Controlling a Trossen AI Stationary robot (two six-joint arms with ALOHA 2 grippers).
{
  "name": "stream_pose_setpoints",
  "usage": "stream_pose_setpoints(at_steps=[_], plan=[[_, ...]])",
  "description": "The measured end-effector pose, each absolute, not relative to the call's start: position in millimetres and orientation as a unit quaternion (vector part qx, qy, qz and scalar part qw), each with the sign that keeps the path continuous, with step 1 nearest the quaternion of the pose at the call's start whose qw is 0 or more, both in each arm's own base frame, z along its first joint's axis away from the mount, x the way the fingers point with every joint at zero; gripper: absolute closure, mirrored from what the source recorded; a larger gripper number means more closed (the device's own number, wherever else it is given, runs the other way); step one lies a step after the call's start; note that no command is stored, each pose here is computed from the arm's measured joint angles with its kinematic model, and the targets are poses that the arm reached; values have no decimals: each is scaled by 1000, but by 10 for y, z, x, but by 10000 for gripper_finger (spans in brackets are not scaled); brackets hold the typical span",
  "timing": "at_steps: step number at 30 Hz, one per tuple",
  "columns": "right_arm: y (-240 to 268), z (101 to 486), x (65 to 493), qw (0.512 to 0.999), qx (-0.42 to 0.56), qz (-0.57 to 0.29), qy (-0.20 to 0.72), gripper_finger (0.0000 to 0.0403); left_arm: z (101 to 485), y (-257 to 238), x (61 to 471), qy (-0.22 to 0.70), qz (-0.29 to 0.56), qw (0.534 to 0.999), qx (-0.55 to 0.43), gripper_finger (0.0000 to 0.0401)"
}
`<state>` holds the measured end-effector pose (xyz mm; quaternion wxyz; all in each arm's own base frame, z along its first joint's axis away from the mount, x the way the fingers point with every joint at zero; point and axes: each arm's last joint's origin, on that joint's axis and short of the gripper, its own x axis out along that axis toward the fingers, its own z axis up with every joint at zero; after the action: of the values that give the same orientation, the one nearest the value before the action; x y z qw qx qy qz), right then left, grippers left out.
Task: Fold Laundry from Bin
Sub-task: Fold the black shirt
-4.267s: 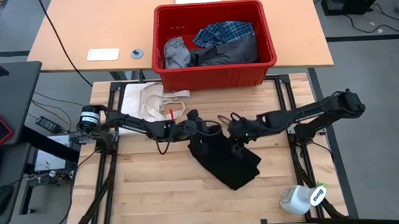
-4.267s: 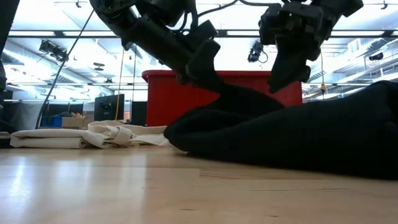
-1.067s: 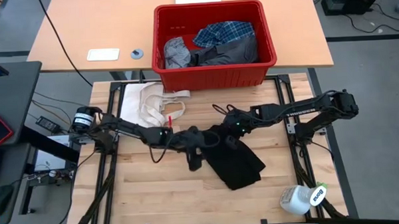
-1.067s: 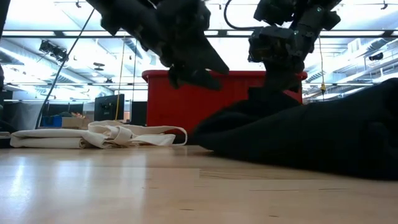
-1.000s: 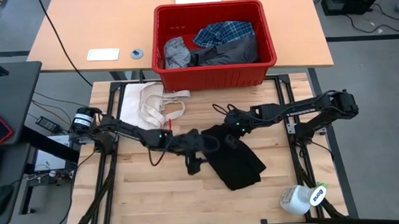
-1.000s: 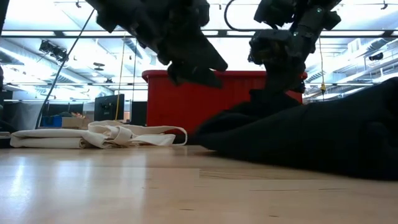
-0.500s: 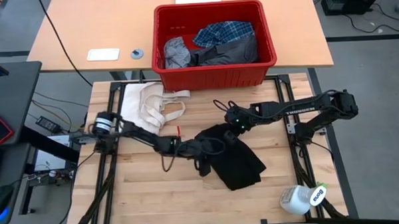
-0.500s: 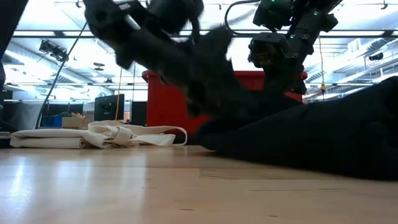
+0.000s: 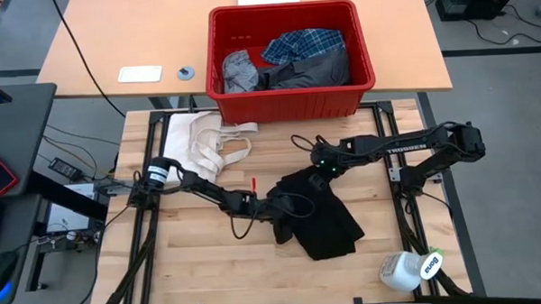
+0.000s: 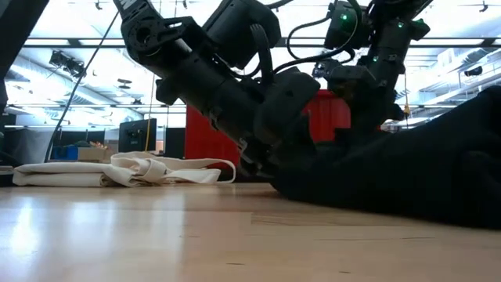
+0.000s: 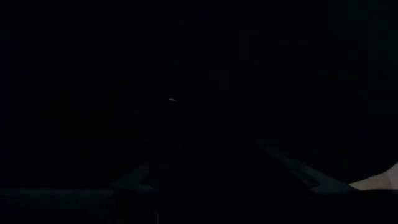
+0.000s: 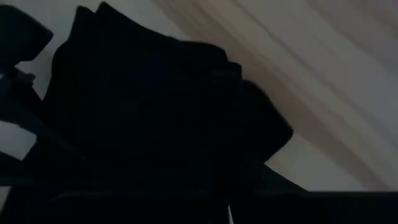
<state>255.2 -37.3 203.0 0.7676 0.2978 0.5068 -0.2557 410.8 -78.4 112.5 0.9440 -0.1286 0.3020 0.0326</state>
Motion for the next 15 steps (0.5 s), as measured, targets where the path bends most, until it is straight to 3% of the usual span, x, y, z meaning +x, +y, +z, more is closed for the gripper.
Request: stream_pose_setpoints(at_steps=[8,15], plan=[[-371,2033,2562,790,244,-210,521,351,1119,-778,4104,304,42,941,-140,219],[-360,2010,2505,785,201,-166,561,276,1118,-775,4104,302,53,939,-154,219]])
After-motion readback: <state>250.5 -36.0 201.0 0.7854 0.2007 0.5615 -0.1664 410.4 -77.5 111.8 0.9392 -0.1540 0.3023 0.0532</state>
